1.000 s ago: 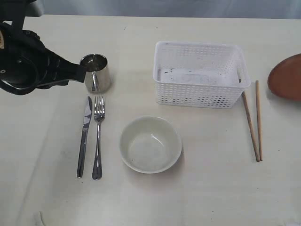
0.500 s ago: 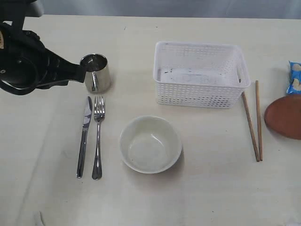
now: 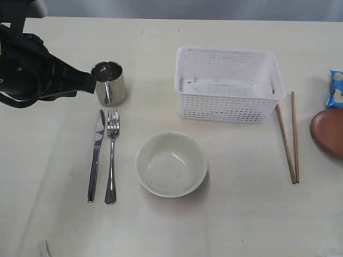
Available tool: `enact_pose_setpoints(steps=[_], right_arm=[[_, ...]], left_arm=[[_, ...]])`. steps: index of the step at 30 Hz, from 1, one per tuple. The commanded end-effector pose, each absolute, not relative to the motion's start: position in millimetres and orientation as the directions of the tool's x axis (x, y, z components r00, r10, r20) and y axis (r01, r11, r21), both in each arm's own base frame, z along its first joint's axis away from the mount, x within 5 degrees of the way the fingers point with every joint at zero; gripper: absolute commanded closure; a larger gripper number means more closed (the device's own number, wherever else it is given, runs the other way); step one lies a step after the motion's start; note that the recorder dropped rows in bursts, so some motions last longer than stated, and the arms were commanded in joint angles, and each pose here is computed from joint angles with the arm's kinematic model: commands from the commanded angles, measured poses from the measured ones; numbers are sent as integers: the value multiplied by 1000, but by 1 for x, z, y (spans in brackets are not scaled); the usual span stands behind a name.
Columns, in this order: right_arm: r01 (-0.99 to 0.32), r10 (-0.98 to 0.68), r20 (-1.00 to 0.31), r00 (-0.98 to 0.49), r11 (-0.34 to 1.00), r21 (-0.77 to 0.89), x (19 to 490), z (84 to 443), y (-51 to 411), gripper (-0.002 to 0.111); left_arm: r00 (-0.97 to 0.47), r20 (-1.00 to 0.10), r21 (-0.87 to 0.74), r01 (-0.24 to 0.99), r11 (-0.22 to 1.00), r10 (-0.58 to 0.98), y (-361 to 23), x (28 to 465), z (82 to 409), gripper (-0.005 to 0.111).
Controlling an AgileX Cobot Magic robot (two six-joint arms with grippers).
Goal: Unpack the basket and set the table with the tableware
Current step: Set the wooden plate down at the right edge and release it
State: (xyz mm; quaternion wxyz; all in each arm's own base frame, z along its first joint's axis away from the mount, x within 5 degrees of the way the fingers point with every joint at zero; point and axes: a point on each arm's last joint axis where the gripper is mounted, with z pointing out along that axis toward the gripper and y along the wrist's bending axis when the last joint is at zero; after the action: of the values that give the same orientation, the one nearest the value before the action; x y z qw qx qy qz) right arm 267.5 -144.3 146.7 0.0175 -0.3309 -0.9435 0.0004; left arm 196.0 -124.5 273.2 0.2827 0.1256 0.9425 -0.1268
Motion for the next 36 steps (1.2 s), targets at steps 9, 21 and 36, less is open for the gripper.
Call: enact_pose_setpoints(steps=[9, 21, 36], right_arm=[[648, 649, -75, -757, 761, 30, 289, 119, -156, 109], [659, 662, -90, -744, 750, 66, 286, 142, -151, 108], [422, 526, -357, -772, 844, 330, 297, 235, -96, 108]], left_arm=[[-799, -579, -172, 314, 934, 162, -124, 195, 276, 107], [-796, -583, -171, 317, 933, 163, -124, 196, 276, 107], [-801, -578, -181, 315, 932, 158, -125, 195, 276, 107]])
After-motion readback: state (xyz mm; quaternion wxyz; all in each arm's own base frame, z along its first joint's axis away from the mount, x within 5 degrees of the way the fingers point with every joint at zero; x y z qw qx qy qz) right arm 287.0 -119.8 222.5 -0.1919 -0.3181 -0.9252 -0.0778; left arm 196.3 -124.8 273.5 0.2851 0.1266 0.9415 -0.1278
